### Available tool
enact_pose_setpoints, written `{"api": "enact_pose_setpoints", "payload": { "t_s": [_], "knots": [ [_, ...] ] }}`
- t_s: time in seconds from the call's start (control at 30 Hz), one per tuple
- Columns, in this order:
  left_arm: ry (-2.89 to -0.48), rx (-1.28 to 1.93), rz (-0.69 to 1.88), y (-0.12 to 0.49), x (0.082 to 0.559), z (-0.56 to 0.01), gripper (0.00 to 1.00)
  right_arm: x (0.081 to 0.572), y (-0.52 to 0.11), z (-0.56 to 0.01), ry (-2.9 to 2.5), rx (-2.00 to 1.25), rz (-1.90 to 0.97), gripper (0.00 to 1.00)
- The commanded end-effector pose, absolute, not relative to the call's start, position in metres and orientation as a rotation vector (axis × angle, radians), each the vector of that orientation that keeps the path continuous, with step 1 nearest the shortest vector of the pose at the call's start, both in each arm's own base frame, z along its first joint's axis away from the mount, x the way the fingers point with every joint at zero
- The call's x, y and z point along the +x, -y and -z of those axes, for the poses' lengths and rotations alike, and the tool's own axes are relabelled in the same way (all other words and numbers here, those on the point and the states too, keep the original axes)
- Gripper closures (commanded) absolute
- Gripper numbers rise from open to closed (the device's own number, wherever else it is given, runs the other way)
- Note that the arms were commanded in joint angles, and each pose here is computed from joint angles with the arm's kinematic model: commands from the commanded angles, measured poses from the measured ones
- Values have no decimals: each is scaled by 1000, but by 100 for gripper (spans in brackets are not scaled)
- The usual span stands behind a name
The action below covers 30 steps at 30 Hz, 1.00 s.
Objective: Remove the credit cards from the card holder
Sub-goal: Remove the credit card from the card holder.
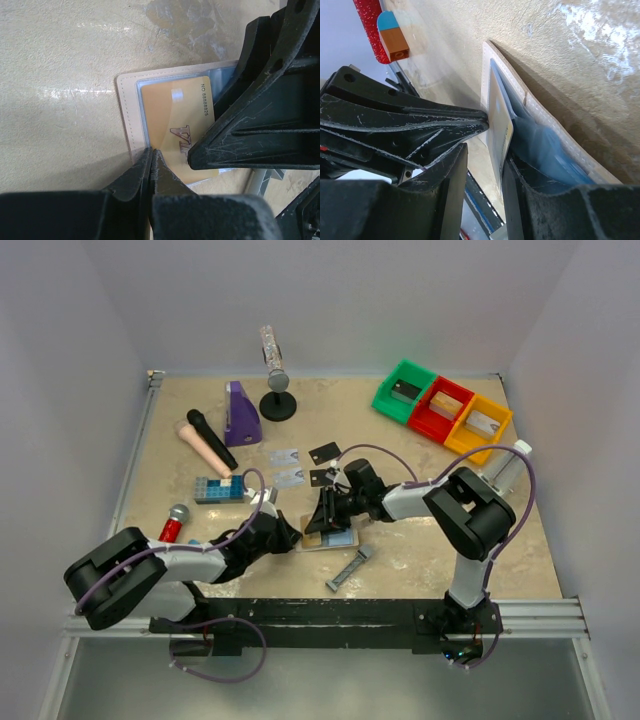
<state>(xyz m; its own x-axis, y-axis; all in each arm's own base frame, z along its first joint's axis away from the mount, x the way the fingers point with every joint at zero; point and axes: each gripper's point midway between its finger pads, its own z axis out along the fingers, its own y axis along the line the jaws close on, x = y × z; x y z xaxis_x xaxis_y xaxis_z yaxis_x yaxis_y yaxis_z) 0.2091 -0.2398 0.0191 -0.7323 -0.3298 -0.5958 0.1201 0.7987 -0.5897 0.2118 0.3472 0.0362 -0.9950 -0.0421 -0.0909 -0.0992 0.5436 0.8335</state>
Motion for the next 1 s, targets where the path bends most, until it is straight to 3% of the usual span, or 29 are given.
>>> {"api": "enact_pose_setpoints", "payload": {
  "t_s": [0.0, 0.23, 0.43, 0.6, 0.97],
  "knots": [
    [-2349, -125, 799, 235, 190, 0, 100, 213, -363, -54, -2643, -195, -1551, 64],
    [-2310, -153, 779, 226, 192, -10, 87, 210, -359, -51, -2659, -196, -1522, 64],
    [-2304, -162, 749, 220, 193, -10, 86, 211, -356, -56, -2654, -213, -1500, 64],
    [-2323, -167, 740, 220, 192, -5, 100, 210, -354, -58, -2657, -222, -1480, 65],
    [-2355, -187, 688, 212, 189, 7, 100, 208, -349, -63, -2647, -238, -1461, 67]
  ]
}}
